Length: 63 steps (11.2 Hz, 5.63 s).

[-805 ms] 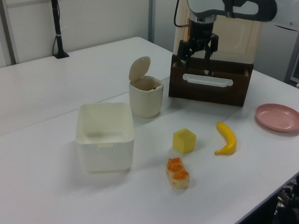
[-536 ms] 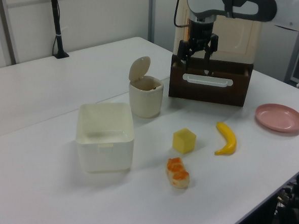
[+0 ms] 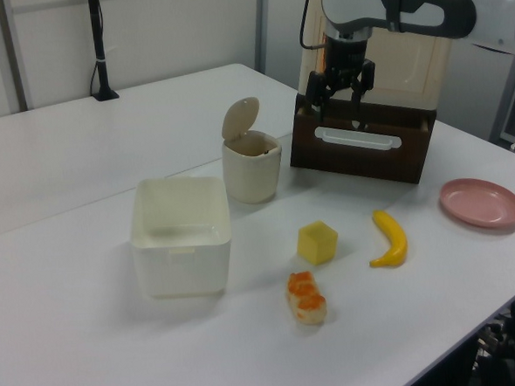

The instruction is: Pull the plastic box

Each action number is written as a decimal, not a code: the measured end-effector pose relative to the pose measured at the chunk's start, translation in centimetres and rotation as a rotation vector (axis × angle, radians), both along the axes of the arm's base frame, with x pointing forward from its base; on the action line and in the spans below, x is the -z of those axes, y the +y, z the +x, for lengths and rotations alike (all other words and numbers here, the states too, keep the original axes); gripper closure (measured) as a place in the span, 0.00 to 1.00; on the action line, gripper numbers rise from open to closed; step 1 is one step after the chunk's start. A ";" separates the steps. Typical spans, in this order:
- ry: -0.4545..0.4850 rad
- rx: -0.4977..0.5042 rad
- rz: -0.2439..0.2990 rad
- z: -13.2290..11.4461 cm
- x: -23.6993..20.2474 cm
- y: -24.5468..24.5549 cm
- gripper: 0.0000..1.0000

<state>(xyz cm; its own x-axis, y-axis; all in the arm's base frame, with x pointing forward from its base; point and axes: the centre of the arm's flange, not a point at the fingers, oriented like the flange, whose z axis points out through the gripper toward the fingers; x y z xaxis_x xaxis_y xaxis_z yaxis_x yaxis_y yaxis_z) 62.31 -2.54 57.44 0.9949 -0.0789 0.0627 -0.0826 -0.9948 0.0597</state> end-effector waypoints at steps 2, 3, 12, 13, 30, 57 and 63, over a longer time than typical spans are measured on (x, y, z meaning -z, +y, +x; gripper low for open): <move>0.000 -0.001 0.000 0.0 0.0 0.0 0.00; 0.000 -0.001 0.000 0.0 0.0 0.0 0.00; 0.000 -0.003 0.000 0.0 0.0 0.0 0.00; 0.000 -0.003 0.000 0.0 0.0 0.0 0.00; 0.034 0.012 0.050 -0.1 1.4 8.2 0.00; 0.022 -1.144 -0.079 3.2 18.0 28.7 0.00; 0.105 -1.170 -0.093 4.1 17.7 23.3 0.00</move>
